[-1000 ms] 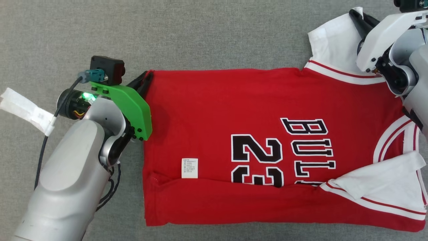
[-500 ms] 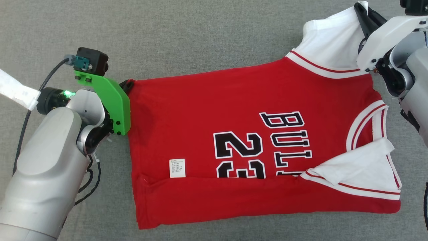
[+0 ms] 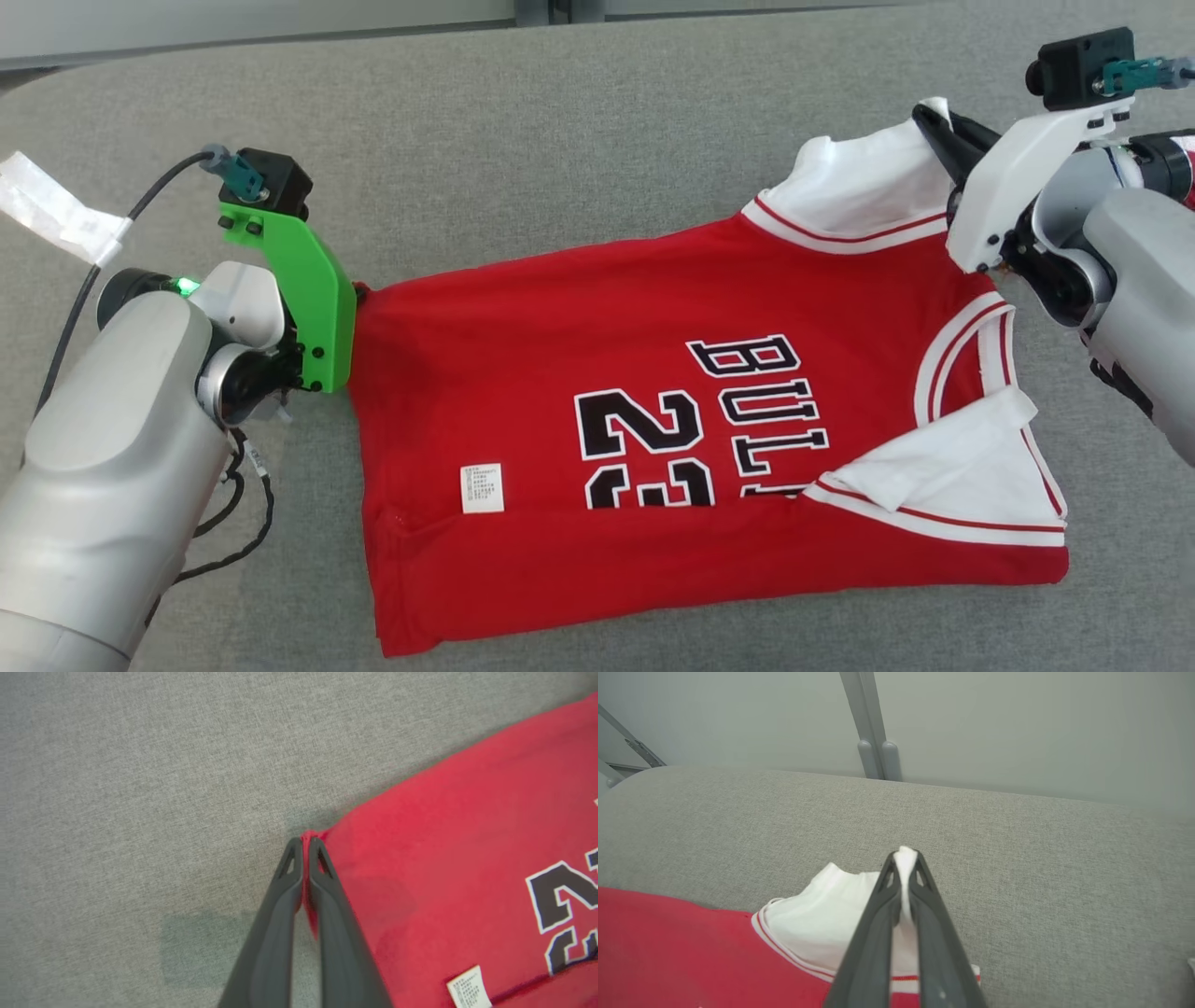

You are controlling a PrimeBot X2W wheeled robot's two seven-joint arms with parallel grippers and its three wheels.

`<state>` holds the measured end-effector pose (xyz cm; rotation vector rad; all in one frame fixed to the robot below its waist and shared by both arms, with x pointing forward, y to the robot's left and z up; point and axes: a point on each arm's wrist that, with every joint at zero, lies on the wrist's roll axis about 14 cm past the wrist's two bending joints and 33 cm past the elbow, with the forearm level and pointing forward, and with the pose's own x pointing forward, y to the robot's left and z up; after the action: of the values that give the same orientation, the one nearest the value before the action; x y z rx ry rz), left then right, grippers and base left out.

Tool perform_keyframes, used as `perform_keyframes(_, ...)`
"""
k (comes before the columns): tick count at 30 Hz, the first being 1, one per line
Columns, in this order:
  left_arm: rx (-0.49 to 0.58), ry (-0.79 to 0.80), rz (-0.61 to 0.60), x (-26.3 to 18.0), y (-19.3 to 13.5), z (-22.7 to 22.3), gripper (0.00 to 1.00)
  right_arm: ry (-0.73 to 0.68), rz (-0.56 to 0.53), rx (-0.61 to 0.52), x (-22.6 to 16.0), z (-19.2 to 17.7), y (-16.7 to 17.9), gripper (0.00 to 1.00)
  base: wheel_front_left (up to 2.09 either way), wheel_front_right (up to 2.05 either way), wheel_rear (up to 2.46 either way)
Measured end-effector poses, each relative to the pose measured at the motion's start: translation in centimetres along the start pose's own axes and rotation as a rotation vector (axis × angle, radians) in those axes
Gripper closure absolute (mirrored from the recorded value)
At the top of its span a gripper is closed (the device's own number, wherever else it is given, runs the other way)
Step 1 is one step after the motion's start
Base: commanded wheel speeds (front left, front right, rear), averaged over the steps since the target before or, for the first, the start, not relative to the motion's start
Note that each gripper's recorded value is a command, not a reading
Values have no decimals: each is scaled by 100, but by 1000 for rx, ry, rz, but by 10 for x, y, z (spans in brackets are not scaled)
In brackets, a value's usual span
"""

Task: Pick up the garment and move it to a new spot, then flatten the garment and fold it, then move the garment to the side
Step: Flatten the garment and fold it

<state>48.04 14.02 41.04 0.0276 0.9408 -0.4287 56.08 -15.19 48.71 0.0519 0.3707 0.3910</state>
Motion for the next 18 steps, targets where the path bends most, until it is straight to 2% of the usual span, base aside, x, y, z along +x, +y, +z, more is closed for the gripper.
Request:
perform_keyframes(11,21,15,-47,-33,-17,-6,100,162,42,-39,-58,-28,7,100,0,0,0)
perform_keyframes(18,45,80,-75,-42,-29,-24,100,264,70,-40,-91,-46,13,100,0,0,0)
